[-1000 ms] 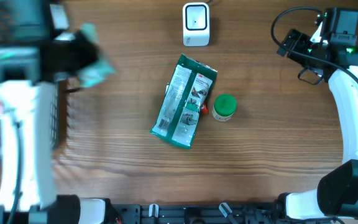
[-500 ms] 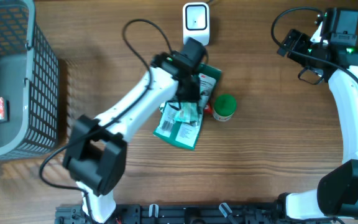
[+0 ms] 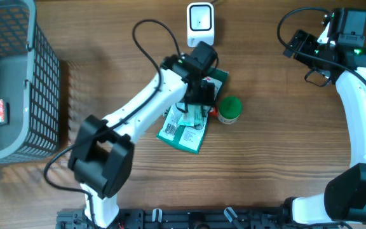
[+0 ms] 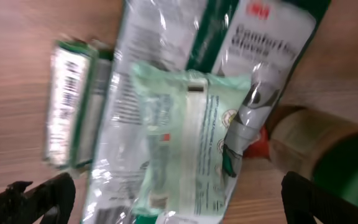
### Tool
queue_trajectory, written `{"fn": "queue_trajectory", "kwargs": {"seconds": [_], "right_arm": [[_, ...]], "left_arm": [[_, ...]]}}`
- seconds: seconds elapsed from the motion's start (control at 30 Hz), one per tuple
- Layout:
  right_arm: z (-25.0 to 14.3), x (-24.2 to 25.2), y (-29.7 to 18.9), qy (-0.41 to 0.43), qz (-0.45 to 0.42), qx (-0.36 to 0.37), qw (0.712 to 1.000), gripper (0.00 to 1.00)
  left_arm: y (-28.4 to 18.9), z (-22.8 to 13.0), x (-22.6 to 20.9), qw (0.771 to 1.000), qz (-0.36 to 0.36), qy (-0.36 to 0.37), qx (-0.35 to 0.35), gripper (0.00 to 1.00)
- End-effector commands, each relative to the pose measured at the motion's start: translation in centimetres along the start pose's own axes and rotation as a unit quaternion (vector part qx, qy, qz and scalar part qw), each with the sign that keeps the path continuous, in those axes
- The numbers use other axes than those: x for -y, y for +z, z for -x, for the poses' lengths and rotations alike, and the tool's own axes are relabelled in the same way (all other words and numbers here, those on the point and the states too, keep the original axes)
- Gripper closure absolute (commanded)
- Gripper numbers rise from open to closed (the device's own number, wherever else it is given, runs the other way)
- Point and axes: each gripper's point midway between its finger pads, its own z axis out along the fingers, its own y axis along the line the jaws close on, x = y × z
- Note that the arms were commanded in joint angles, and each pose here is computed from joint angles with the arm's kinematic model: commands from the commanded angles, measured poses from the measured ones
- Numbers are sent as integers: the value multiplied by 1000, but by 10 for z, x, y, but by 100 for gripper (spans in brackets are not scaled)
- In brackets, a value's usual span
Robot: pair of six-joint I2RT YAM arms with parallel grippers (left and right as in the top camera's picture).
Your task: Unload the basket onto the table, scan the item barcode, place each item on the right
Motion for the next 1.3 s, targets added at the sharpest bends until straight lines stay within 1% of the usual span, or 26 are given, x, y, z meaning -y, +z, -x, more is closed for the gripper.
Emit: {"fn": "queue_trajectory", "kwargs": {"seconds": [0.0,0.1,0.17,0.23,0.3,0.37,0.5,0.57,0.63,0.67,0.8,0.83,0.87,0.97,1.07,1.27], "right_arm": [[1,4,3,5,-9,0,1000,0],[1,4,3,5,-9,0,1000,0],[1,4,3,5,-9,0,1000,0],[1,4,3,5,-9,0,1000,0],[1,4,3,5,-9,0,1000,0],[1,4,3,5,-9,0,1000,0],[1,4,3,5,-9,0,1000,0],[1,4,3,5,-9,0,1000,0],[1,4,3,5,-9,0,1000,0],[1,4,3,5,-9,0,1000,1],[1,4,3,5,-9,0,1000,0],[1,4,3,5,-9,0,1000,0],[1,4,3,5,-9,0,1000,0],[1,4,3,5,-9,0,1000,0],[1,4,3,5,-9,0,1000,0],[1,4,3,5,-9,0,1000,0]], "left_arm": [[-102,61,-34,989,-2,-51,139,0],[-166,90,-87,970,43,-76,226,0],[-207,102,-130,950,78,-117,280,0],[-243,104,-178,926,113,-161,322,0],[-266,101,-216,913,139,-175,340,0],[-282,89,-261,899,169,-212,345,0],[-290,53,-350,875,239,-285,309,0],[-284,30,-393,867,270,-316,276,0],[-273,15,-422,869,279,-326,247,0],[-269,11,-432,869,279,-332,238,0],[-232,-19,-493,854,277,-398,186,0],[-222,-25,-504,853,272,-411,172,0],[-204,-32,-516,859,258,-417,150,0],[-170,-38,-531,877,221,-410,114,0],[-136,-49,-547,882,210,-415,74,0],[-80,-55,-558,905,195,-378,23,0]]}}
